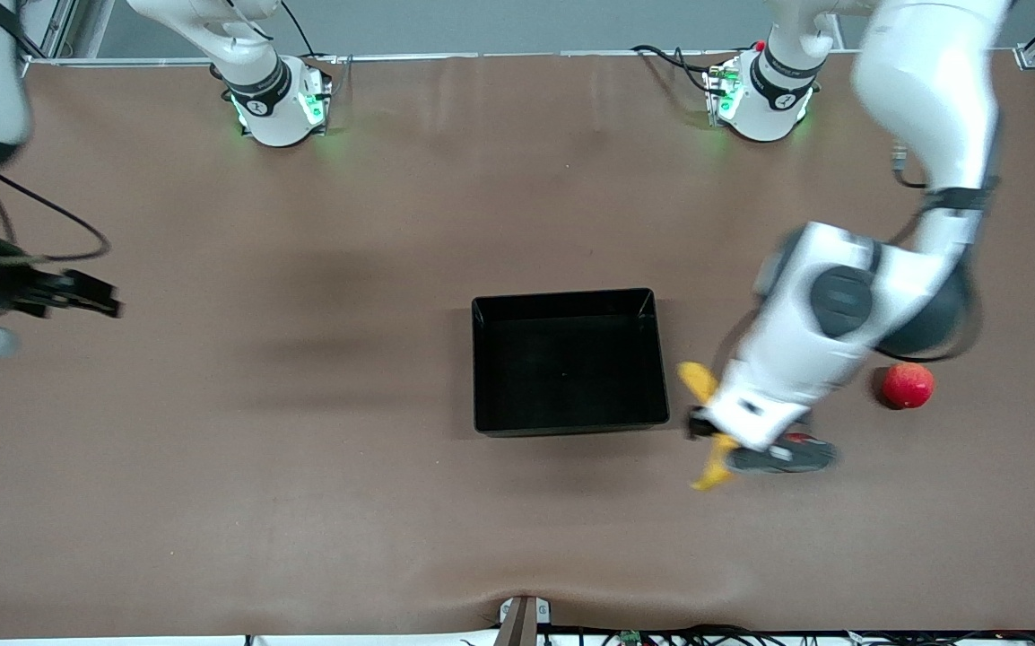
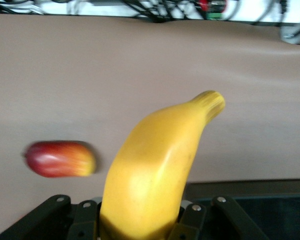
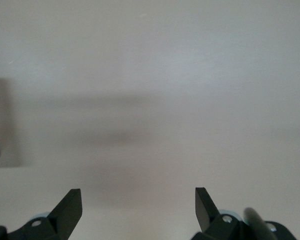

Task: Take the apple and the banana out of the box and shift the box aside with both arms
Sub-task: 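Lower the banana with the left gripper while the right gripper reaches the tray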

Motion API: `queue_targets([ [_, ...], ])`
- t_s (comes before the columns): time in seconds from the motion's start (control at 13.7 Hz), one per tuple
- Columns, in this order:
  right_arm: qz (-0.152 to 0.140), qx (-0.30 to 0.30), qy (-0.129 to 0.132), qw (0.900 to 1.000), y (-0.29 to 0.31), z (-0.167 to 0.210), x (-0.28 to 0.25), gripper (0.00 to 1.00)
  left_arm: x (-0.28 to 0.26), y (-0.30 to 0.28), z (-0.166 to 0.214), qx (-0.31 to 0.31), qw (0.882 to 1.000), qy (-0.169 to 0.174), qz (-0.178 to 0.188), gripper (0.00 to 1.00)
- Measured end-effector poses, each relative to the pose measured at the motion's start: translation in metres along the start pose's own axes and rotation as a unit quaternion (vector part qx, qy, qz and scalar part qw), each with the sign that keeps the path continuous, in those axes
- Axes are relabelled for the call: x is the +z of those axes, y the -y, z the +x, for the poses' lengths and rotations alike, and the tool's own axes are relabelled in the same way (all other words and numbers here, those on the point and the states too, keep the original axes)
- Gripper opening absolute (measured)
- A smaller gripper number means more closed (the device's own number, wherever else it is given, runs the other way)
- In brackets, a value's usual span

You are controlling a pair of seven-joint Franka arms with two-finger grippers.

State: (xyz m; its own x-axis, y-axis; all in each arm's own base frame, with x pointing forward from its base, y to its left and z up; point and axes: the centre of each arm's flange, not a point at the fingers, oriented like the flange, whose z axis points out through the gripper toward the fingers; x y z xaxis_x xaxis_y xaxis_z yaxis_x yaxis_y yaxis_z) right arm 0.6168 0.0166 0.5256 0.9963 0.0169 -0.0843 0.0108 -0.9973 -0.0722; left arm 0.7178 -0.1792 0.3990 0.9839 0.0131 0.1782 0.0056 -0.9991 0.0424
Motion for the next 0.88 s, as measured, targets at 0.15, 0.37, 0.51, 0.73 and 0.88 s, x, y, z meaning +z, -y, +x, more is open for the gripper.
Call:
queue_targets([
  [0.15, 0.023, -0.003, -0.001, 1.000, 0.048, 0.014, 0.028, 1.00, 0.007, 0.076, 0.012, 0.018, 1.000, 0.008, 0.003, 0.00],
  [0.37, 0.028, 0.017, -0.030, 0.999, 0.139, 0.029, 0.066, 1.00, 0.033, 0.168, 0.014, 0.058, 0.998, 0.031, 0.009, 0.00],
  [0.51, 0.034, 0.013, -0.052, 0.998, 0.198, 0.034, 0.101, 1.00, 0.056, 0.211, 0.011, 0.071, 0.997, 0.039, 0.005, 0.00],
  [0.73, 0.048, 0.007, -0.075, 0.996, 0.263, 0.040, 0.168, 1.00, 0.099, 0.249, 0.006, 0.057, 0.998, 0.040, -0.002, 0.00],
  [0.88, 0.072, 0.019, -0.078, 0.994, 0.291, 0.041, 0.203, 1.00, 0.139, 0.263, -0.002, 0.051, 0.998, 0.047, -0.011, 0.00],
])
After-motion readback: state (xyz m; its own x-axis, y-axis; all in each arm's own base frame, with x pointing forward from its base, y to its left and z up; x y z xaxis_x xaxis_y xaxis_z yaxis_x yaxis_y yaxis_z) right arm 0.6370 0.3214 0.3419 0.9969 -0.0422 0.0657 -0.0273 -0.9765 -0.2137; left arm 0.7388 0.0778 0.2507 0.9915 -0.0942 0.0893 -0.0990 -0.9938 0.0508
